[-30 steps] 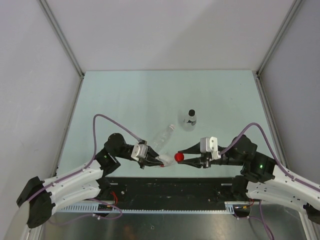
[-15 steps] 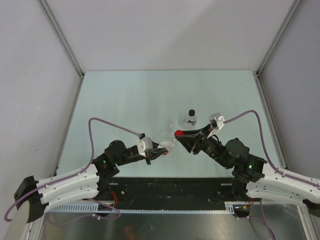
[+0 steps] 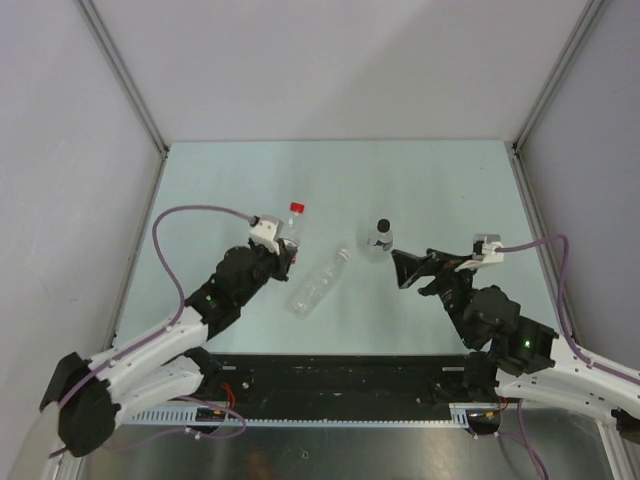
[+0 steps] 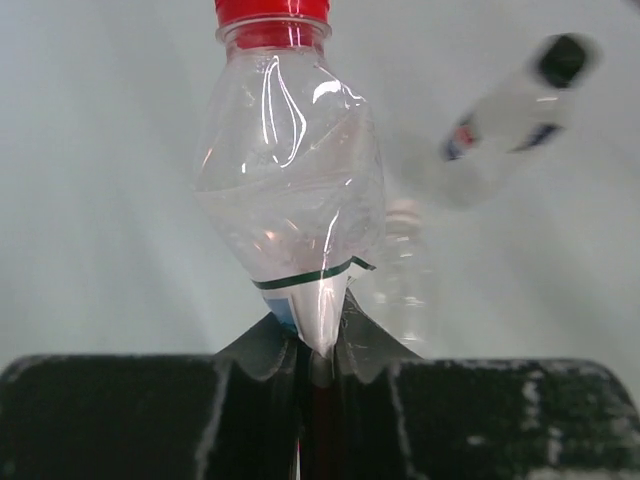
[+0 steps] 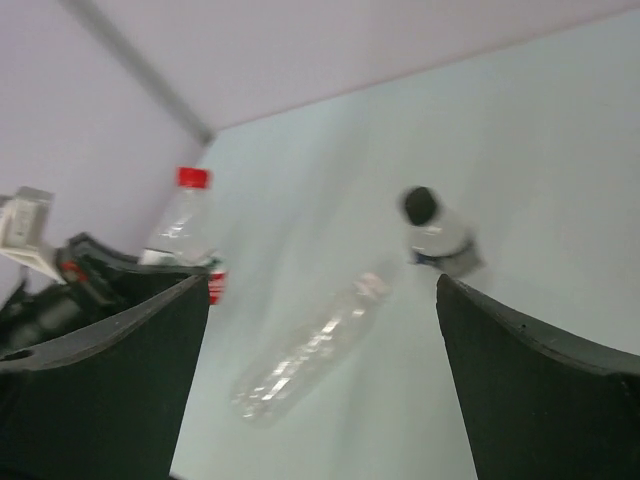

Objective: Screw on the bottle caps

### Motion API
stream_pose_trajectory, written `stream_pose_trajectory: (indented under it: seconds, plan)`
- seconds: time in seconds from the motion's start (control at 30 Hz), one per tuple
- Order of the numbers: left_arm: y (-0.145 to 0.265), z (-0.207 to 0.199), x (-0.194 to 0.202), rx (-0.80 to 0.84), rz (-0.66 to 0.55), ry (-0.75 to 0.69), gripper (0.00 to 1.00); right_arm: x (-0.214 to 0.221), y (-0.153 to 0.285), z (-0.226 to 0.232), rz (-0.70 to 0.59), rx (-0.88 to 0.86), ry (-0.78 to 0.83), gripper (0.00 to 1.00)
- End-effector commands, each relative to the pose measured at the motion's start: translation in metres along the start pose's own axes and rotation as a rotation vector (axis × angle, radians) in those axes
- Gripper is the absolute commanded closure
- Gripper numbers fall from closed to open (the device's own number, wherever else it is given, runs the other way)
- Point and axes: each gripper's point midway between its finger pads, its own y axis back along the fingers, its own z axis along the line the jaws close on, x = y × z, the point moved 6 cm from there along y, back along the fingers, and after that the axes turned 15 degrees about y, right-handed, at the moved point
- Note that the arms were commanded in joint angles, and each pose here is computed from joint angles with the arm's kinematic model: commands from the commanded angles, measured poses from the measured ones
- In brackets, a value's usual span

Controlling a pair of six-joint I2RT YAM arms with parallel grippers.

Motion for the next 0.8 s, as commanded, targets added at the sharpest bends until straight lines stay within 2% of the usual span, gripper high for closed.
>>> stream_pose_trajectory:
  seconds: [0.0,0.1,0.3,0.33,0.37,0.4,0.47,0.57,0.77]
  plan:
    - [-0.013,0.042,0.013,-0.236,0.137,0.155,0.83,0.017,0.01,-0.052,0.038,0.343,0.033,0.01]
    - [-0.023,0.052,0.029,-0.249,0.23,0.217,0.75,0.021,0.014,-0.062,0.047,0.389,0.043,0.01]
    - [-0.03,0.06,0.047,-0.292,0.324,0.275,0.55,0.024,0.013,-0.065,0.067,0.404,0.091,0.01]
    - [-0.029,0.059,0.047,-0.286,0.327,0.281,0.43,0.024,0.013,-0.066,0.067,0.406,0.092,0.01]
    - [-0.028,0.058,0.045,-0.279,0.323,0.284,0.24,0.023,0.014,-0.066,0.067,0.407,0.092,0.01]
    - [-0.026,0.057,0.041,-0.273,0.31,0.287,0.12,0.023,0.014,-0.066,0.067,0.406,0.091,0.01]
    - [-0.02,0.053,0.029,-0.263,0.263,0.287,0.04,0.022,0.014,-0.067,0.062,0.408,0.089,0.01]
    - [-0.004,0.043,0.001,-0.23,0.151,0.284,0.01,0.021,0.015,-0.069,0.06,0.416,0.095,0.01]
    - [0.06,0.028,-0.069,-0.167,-0.246,0.314,0.01,0.019,0.016,-0.076,0.056,0.454,0.109,0.01]
